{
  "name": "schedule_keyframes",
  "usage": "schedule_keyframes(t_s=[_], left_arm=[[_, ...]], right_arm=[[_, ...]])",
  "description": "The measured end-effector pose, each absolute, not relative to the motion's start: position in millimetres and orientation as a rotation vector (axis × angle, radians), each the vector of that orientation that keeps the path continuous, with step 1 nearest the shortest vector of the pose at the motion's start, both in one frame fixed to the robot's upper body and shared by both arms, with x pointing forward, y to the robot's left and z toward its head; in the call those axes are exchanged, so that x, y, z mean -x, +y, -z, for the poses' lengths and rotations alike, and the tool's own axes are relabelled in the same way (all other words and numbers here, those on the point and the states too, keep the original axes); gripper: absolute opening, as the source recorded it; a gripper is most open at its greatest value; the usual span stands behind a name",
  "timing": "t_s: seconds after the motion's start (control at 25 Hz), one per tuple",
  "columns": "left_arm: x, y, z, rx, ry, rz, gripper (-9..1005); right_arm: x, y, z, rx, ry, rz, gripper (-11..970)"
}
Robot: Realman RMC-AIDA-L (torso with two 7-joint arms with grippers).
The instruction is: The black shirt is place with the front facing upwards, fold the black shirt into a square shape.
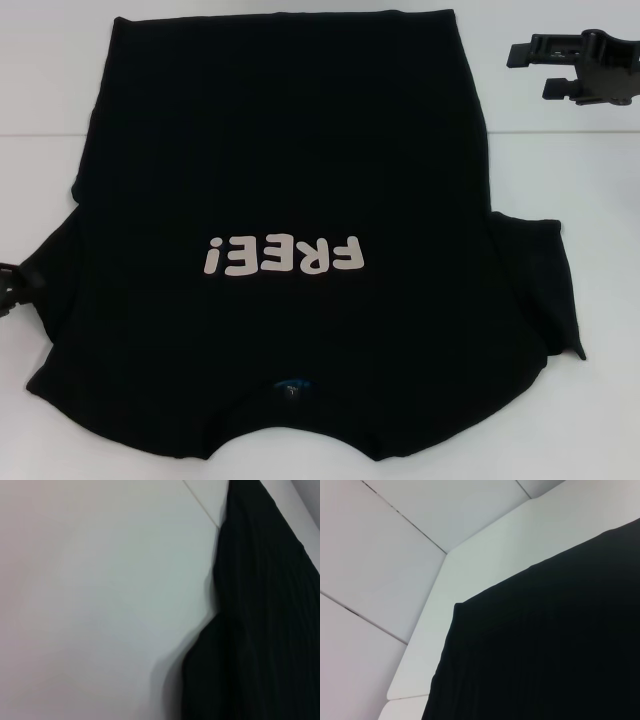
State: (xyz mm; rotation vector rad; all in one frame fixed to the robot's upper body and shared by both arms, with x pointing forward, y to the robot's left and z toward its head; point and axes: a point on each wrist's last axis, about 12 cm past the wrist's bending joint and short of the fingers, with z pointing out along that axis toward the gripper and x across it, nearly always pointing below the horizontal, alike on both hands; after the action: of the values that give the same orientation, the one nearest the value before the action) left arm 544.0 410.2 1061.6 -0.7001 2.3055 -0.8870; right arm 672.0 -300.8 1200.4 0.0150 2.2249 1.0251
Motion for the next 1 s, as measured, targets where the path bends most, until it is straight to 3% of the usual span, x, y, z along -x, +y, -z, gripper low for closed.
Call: schedule_keyframes(t_s=[0.6,1.0], left_arm=[[-550.2,417.7,-1070.7,0.591,2.324,0.771,-1],[-541.7,435.6,-1068.1,0.606,2.360,0.644,-1]], right_arm=[[-671.6,-303.8,-1200.6,-0.028,2.218,-1.026,916],[-670.4,-306.8,-1200.6,-0.046,2.215,-1.038,916]])
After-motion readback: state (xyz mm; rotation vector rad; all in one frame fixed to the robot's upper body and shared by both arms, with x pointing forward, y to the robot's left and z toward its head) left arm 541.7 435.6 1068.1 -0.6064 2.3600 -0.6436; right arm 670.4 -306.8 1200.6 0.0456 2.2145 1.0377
